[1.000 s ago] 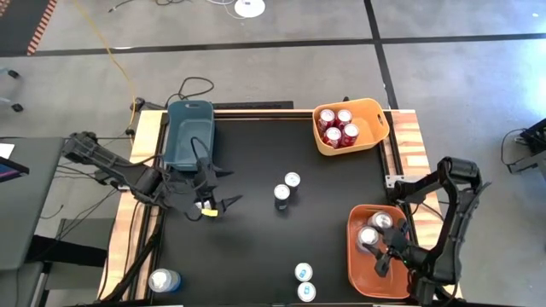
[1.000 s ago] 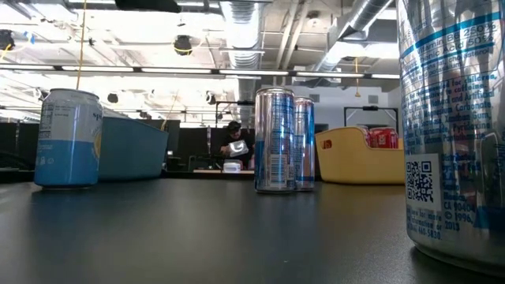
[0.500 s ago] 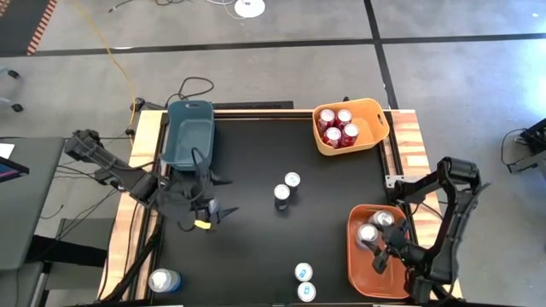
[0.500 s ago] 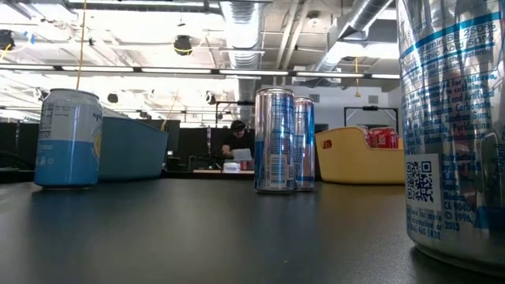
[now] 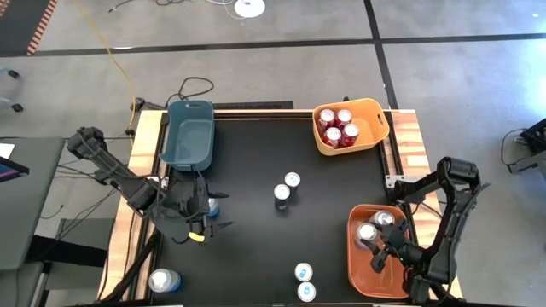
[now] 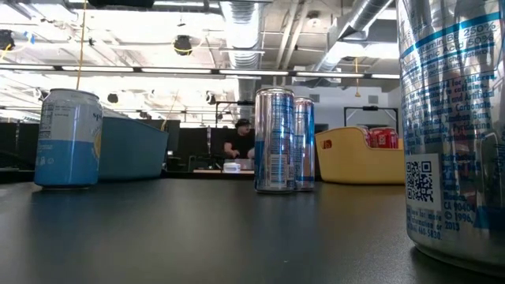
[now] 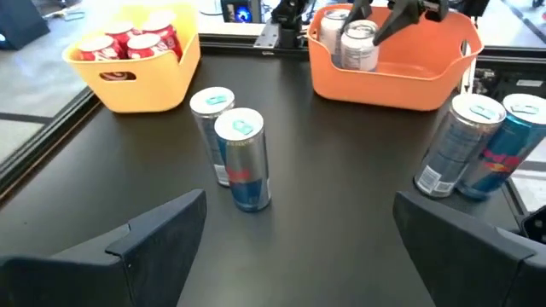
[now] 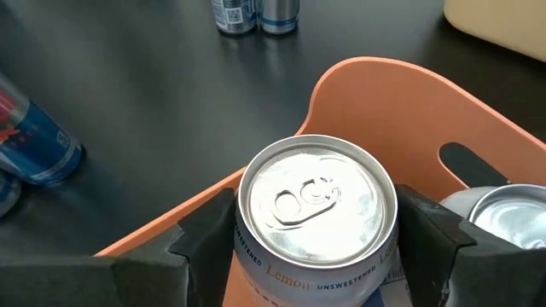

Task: Sort soda cans
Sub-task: Put the top white soda can into the orange bin

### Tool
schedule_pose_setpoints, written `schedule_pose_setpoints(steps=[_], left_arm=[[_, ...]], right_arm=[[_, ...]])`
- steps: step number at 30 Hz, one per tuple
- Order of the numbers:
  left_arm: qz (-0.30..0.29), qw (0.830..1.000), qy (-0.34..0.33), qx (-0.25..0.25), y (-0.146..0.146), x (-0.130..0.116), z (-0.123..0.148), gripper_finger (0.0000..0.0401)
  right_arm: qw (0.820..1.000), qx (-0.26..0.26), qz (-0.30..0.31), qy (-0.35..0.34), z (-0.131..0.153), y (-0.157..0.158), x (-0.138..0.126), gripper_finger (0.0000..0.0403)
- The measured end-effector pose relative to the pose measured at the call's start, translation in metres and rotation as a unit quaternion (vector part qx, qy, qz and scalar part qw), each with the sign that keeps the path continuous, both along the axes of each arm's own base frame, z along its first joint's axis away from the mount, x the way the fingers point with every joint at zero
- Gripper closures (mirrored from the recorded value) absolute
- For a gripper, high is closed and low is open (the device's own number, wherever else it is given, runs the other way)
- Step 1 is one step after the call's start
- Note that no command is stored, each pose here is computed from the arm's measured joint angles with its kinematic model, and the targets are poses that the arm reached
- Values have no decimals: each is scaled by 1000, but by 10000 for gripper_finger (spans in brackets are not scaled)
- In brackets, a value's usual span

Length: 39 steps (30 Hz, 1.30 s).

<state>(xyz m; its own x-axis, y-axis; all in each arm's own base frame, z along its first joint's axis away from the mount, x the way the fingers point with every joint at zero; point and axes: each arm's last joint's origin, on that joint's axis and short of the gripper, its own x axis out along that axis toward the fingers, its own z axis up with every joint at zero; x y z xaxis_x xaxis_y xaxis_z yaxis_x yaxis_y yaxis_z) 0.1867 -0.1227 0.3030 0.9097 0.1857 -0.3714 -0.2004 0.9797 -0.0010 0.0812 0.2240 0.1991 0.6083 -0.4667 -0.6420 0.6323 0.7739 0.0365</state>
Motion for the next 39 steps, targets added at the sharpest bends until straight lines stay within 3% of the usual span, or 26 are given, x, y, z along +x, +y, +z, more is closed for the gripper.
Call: schedule_pose_setpoints(steps=[8,16,31,39], left_arm=[[17,1000,-3,-22,-1,2,-4,28],[36,999,17,10,-10,14,-21,28],[39,999,21,13,-15,19,-27,28],[44,999,18,15,-14,19,-27,28]], right_arm=[[1000,1,0,0,0,0,0,143],[1000,0,-6,-12,-2,0,4,143],[998,-22,-50,-36,-3,-10,22,143],[994,-47,-95,27,-1,-20,27,130]])
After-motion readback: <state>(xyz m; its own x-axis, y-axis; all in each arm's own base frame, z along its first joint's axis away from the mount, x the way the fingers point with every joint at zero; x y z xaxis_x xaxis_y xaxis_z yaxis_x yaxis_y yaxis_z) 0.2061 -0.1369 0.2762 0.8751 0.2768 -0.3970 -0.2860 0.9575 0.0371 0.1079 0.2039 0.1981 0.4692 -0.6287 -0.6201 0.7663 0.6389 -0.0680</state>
